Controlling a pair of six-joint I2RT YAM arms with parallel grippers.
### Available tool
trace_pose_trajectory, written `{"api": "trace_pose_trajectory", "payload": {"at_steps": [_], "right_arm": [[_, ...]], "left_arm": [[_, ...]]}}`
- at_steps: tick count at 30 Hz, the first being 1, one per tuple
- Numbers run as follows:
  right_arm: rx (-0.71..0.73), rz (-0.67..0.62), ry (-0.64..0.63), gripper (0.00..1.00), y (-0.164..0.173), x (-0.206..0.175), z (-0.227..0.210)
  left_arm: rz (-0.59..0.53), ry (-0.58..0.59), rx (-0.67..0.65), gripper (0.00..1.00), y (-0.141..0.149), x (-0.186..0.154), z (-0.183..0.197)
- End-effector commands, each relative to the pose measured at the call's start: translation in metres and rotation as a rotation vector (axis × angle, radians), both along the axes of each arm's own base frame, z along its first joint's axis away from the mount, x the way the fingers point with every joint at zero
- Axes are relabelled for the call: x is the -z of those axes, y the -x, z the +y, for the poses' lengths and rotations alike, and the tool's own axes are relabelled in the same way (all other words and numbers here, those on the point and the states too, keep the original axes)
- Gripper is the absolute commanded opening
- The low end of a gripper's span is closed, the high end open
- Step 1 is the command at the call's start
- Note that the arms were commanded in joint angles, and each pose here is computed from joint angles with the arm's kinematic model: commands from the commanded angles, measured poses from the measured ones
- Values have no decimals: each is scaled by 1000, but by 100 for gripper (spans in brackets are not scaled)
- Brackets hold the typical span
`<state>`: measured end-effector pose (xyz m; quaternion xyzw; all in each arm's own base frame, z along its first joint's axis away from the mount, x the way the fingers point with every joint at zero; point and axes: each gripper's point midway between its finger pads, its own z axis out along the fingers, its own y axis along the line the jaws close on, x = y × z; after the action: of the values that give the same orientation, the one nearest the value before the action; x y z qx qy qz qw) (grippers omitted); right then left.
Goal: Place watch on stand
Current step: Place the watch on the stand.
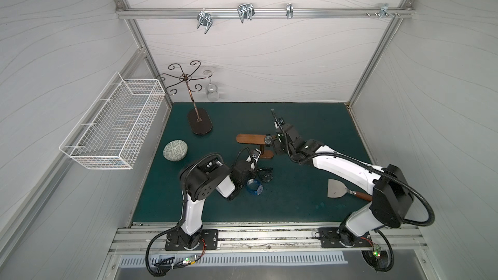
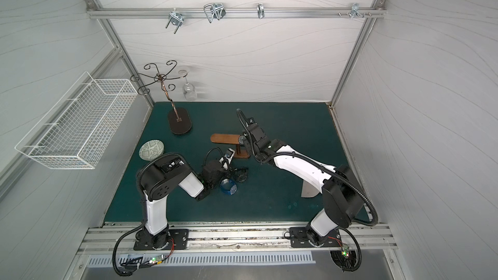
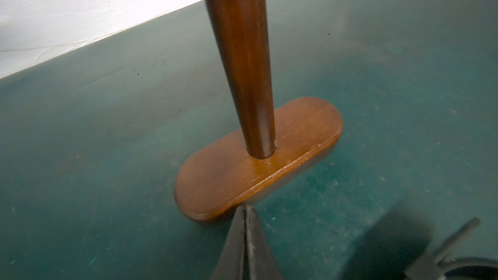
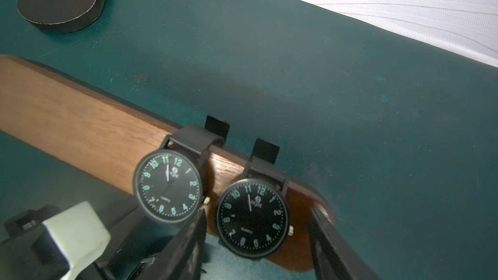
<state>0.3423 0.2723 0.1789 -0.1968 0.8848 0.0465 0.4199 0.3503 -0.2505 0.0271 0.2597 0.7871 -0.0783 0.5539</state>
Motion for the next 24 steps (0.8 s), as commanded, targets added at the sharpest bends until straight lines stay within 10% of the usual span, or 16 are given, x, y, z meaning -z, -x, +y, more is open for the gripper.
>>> {"api": "trace_pose_trajectory", "payload": {"at_steps": [1, 24], "right_arm": [[-2, -41, -10, 63, 3, -19, -2], [84, -61, -116, 62, 8, -38, -43]], "left_arm": [[-29, 13, -2, 7, -2, -7, -1], [-29, 13, 1, 7, -2, -8, -2]]}}
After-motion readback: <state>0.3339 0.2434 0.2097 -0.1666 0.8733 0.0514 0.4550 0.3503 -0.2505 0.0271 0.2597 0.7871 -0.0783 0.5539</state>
